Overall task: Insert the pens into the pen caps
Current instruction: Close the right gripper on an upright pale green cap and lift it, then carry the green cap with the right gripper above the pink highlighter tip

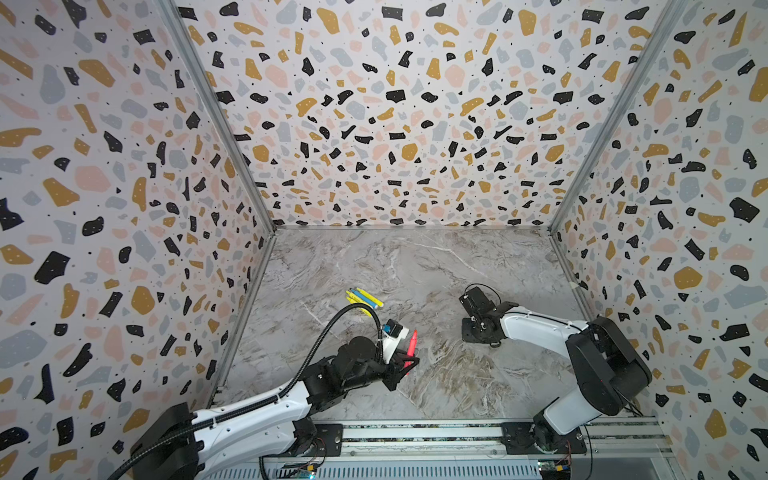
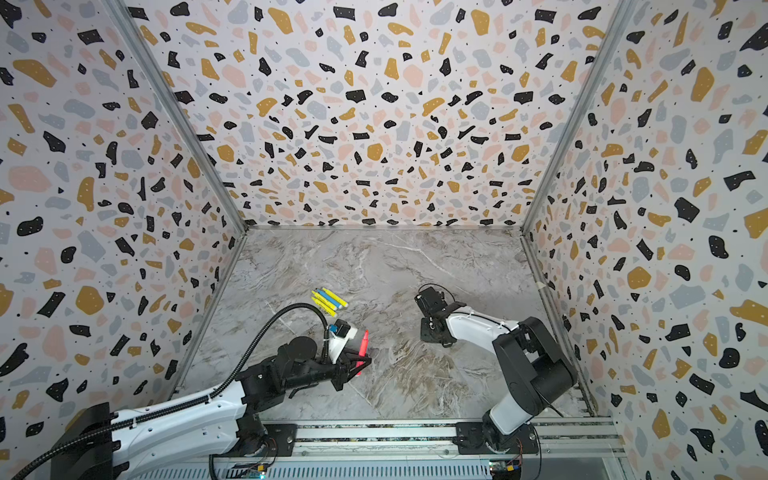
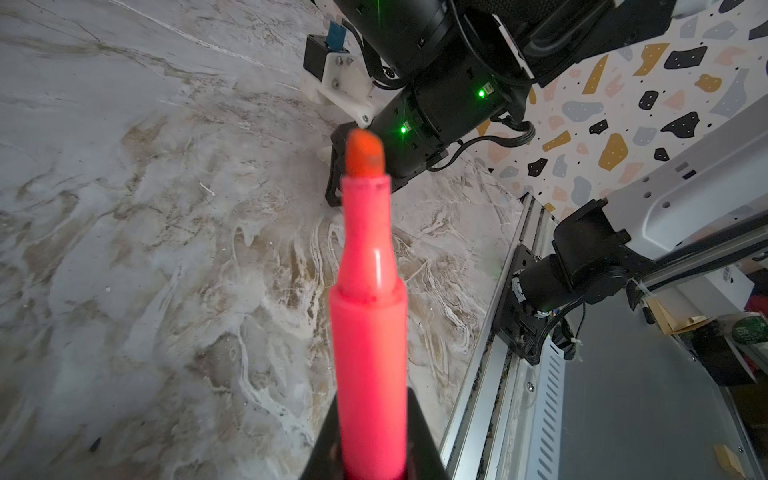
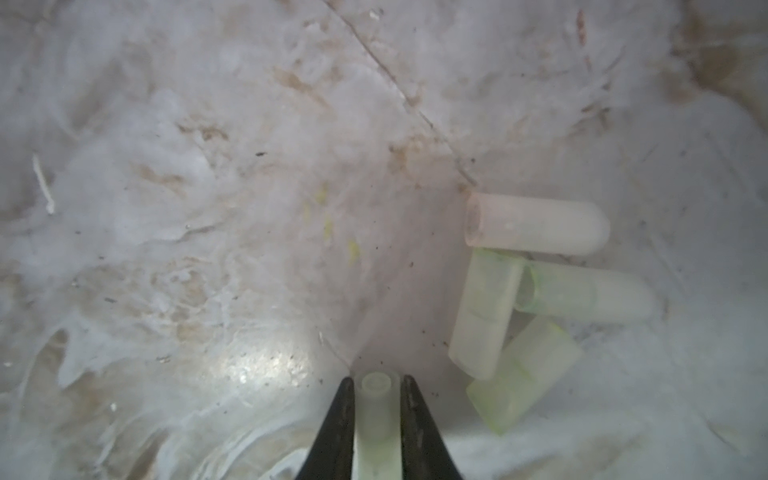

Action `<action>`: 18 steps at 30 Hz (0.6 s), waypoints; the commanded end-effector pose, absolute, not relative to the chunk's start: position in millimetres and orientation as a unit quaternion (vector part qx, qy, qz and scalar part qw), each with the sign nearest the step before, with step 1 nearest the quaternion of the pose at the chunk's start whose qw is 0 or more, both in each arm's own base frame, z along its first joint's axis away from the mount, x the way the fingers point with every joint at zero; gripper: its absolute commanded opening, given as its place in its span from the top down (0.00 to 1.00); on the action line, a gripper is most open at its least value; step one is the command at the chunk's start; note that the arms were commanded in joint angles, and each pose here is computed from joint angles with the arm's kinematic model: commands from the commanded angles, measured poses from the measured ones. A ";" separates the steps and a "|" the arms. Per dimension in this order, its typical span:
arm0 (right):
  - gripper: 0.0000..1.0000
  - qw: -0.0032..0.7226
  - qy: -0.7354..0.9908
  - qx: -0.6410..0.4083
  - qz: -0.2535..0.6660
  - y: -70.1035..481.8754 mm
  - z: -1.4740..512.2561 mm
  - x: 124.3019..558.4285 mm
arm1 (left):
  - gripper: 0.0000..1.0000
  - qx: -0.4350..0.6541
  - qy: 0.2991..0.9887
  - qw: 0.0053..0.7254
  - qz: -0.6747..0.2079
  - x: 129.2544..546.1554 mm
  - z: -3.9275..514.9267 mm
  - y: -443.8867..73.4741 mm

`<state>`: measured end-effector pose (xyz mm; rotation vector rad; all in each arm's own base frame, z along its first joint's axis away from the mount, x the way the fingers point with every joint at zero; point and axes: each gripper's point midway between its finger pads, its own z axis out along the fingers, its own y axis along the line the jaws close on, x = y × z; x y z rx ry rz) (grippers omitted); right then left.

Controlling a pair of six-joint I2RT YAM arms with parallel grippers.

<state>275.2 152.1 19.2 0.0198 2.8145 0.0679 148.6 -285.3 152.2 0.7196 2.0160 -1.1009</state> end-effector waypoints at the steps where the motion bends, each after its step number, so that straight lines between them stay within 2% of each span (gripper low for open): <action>1: 0.86 0.113 0.993 -0.003 0.013 146.6 7.4 249.7 | 1.00 0.275 0.769 0.378 -0.437 150.6 165.2 -286.4; 9: 0.93 0.137 0.988 -0.027 0.068 167.8 33.8 259.1 | 1.00 0.275 0.762 0.388 -0.441 152.8 176.8 -289.1; 18: 0.95 0.266 0.919 -0.093 0.277 231.1 156.4 277.4 | 1.00 0.273 0.752 0.379 -0.465 150.2 185.2 -297.0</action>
